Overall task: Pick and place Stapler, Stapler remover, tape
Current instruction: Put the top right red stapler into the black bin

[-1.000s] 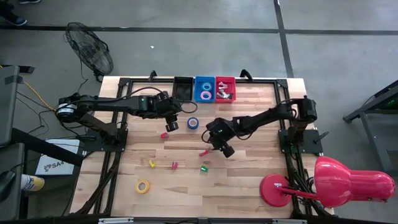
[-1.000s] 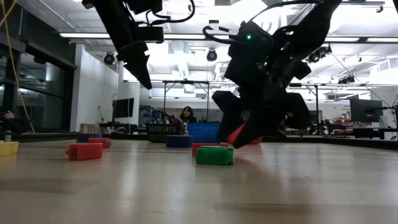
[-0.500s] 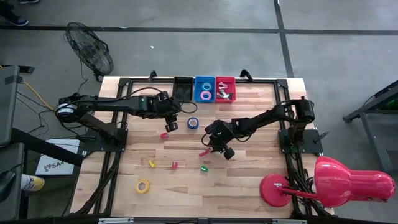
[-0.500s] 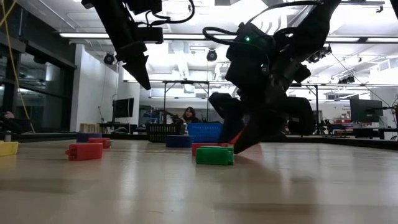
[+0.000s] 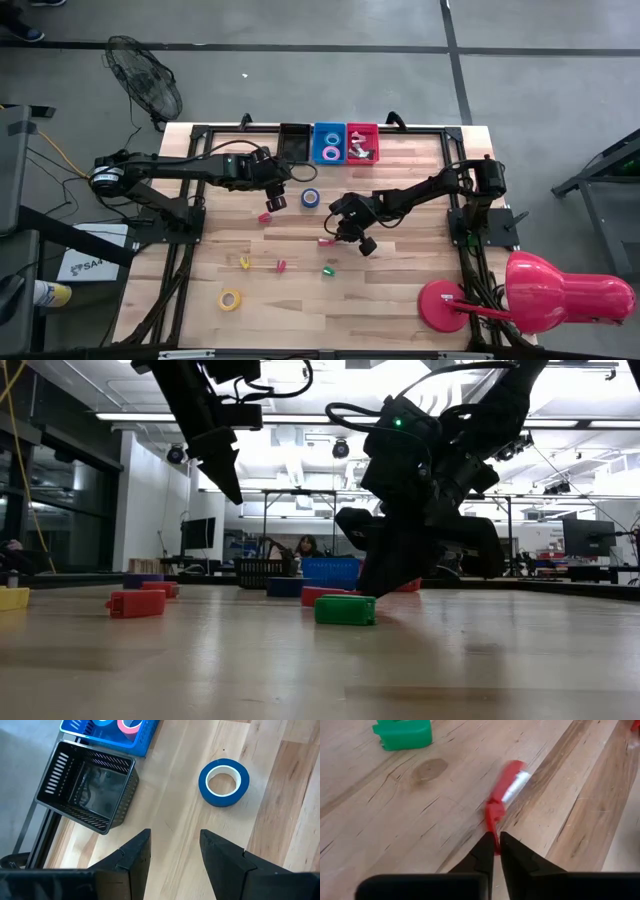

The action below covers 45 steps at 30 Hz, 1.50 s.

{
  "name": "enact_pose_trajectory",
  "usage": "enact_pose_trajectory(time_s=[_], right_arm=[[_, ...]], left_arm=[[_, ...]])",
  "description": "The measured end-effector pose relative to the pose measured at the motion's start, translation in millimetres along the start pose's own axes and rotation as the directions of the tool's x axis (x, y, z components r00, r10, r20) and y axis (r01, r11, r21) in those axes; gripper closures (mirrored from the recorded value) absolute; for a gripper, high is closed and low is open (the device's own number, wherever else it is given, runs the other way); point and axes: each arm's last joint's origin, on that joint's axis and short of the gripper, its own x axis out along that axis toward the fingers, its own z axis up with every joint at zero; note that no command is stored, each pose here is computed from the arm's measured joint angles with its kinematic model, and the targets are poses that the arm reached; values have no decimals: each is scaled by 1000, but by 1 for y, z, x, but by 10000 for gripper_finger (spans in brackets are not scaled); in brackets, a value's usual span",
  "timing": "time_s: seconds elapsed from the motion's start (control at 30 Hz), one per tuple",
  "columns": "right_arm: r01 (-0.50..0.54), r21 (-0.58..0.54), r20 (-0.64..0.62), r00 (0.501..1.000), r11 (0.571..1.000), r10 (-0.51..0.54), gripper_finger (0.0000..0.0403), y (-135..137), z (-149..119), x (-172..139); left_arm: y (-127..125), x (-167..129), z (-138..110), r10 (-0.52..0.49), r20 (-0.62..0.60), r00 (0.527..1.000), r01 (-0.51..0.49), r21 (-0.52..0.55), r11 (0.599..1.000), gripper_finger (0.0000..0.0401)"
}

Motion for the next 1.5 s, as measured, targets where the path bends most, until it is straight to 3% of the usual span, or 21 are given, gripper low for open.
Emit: enact_pose_trajectory(time_s=[0.43,0.63,0.8,1.03,1.2,1.33,1.5], right_arm=[[43,74,-74,997,996,-38,401,0,1,-9],[121,62,-76,990,991,-116,402,-10,25,-34],[140,63,-83,987,988,-134,402,-27,44,-61],[190,49,-203,963,981,-176,402,-57,55,-89],[239,118,-202,956,964,-212,403,-79,63,-109],[244,146,-197,957,959,-213,403,-90,71,-124],[272,257,-194,954,927,-226,403,-102,79,-141]], left_arm=[[0,0,2,-2,24,1000,2,-12,1000,236],[-1,-1,12,-15,115,993,17,-14,1000,236],[-3,-3,24,-100,245,964,80,89,993,236],[-6,-8,38,-227,390,892,139,242,960,236],[-6,-10,42,-260,428,865,162,253,954,236],[-6,-10,42,-267,427,864,167,256,952,235],[-6,-10,42,-244,425,871,138,266,954,235]])
